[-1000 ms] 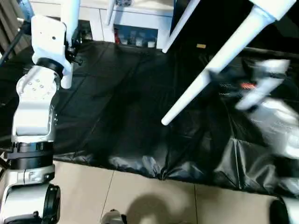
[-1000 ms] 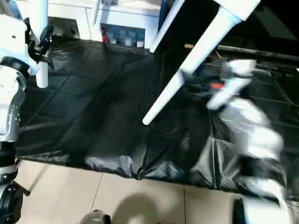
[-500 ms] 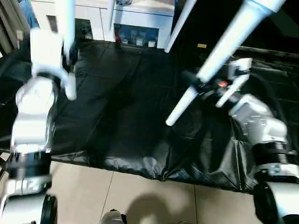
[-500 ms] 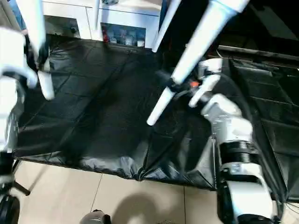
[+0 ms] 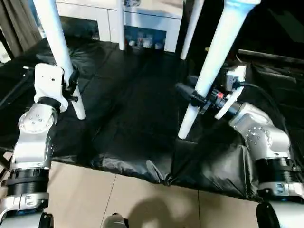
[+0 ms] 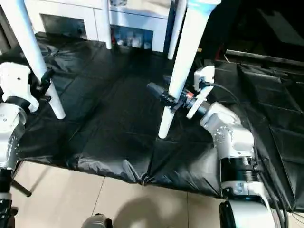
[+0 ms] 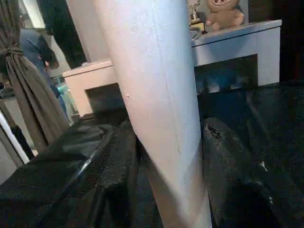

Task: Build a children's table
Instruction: Flip table

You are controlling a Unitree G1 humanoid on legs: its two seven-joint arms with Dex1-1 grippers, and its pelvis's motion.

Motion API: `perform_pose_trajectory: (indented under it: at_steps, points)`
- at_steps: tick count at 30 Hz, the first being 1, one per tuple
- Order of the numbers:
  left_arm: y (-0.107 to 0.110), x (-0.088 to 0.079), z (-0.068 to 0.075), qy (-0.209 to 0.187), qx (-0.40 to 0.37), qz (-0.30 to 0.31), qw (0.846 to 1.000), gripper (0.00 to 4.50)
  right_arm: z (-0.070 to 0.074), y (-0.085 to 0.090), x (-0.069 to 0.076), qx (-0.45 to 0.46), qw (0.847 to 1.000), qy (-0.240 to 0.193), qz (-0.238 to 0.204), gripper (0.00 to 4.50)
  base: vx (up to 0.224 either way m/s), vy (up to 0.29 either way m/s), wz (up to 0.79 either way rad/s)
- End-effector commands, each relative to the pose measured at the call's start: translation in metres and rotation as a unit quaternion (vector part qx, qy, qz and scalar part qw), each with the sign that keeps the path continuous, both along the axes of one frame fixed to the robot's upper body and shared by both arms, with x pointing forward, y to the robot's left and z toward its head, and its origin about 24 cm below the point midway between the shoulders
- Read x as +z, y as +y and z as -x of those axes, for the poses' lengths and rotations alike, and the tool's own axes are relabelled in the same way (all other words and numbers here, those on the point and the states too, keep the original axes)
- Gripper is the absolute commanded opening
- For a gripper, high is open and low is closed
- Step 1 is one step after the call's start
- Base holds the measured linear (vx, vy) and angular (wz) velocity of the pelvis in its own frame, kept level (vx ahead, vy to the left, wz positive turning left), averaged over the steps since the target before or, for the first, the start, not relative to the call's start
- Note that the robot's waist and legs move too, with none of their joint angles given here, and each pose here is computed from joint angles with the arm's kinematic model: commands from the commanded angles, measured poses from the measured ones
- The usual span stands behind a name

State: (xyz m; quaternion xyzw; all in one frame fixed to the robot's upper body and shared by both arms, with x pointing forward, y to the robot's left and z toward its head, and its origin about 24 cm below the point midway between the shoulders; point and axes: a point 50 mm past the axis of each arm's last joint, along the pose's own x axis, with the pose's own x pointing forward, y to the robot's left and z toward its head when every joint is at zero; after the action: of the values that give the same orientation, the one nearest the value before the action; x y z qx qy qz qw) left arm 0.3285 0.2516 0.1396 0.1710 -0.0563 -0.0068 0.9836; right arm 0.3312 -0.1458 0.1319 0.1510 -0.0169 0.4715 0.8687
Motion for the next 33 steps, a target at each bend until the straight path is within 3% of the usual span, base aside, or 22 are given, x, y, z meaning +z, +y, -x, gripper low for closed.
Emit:
perform_pose_trajectory:
  at_steps: [1, 2, 5, 7, 10, 13, 15, 16, 17, 19, 24, 26, 30, 33]
  points:
    - [-0.016, -0.028, 0.002, 0.071, -0.041, -0.066, 0.994, 1.66, 0.005, 0.012, -0.001, 0.03, 1.0, -0.001, 0.005, 4.5, 0.0, 0.0, 0.0]
    - [-0.015, -0.028, 0.003, 0.07, -0.038, -0.071, 0.994, 1.66, 0.005, 0.011, -0.003, 0.023, 1.0, 0.002, 0.01, 4.5, 0.0, 0.0, 0.0]
    - [-0.01, -0.03, 0.014, 0.076, -0.035, -0.058, 0.995, 2.36, 0.004, 0.004, -0.008, 0.001, 1.0, 0.005, 0.026, 4.5, 0.0, 0.0, 0.0]
    - [-0.003, -0.03, 0.029, 0.07, -0.028, -0.026, 0.997, 2.36, 0.007, -0.002, -0.012, -0.021, 0.999, -0.001, 0.036, 4.5, 0.0, 0.0, 0.0]
    - [0.0, -0.031, 0.039, 0.065, -0.026, -0.002, 0.998, 2.77, 0.009, -0.006, -0.013, -0.039, 0.998, -0.003, 0.039, 4.5, 0.0, 0.0, 0.0]
    - [0.003, -0.038, 0.062, 0.051, -0.019, 0.025, 0.998, 2.98, 0.018, -0.013, -0.018, -0.087, 0.995, -0.012, 0.039, 4.5, 0.0, 0.0, 0.0]
    - [0.003, -0.038, 0.063, 0.051, -0.019, 0.026, 0.998, 3.19, 0.018, -0.013, -0.018, -0.088, 0.995, -0.012, 0.04, 4.5, 0.0, 0.0, 0.0]
    - [0.004, -0.043, 0.081, 0.049, -0.012, 0.038, 0.998, 3.24, 0.028, -0.015, -0.023, -0.115, 0.993, -0.017, 0.036, 4.5, 0.0, 0.0, 0.0]
    - [0.004, -0.045, 0.089, 0.045, -0.005, 0.039, 0.998, 3.28, 0.034, -0.016, -0.026, -0.127, 0.991, -0.019, 0.032, 4.5, 0.0, 0.0, 0.0]
    - [0.004, -0.046, 0.093, 0.043, -0.003, 0.039, 0.998, 3.48, 0.037, -0.016, -0.026, -0.131, 0.991, -0.02, 0.03, 4.5, 0.0, 0.0, 0.0]
    - [-0.025, -0.053, 0.12, 0.035, -0.036, 0.094, 0.994, 3.82, 0.069, -0.027, -0.049, -0.174, 0.983, 0.013, 0.051, 4.5, 0.0, 0.0, 0.0]
    - [-0.032, -0.056, 0.126, 0.034, -0.029, 0.104, 0.994, 4.03, 0.078, -0.03, -0.052, -0.19, 0.98, 0.021, 0.057, 4.5, 0.0, 0.0, 0.0]
    - [-0.038, -0.059, 0.129, 0.041, 0.007, 0.144, 0.989, 4.03, 0.085, -0.037, -0.053, -0.244, 0.967, 0.028, 0.067, 4.5, 0.0, 0.0, 0.0]
    - [-0.05, -0.055, 0.129, 0.039, 0.013, 0.145, 0.989, 4.03, 0.095, -0.037, -0.055, -0.266, 0.958, 0.031, 0.102, 4.5, 0.0, 0.0, 0.0]
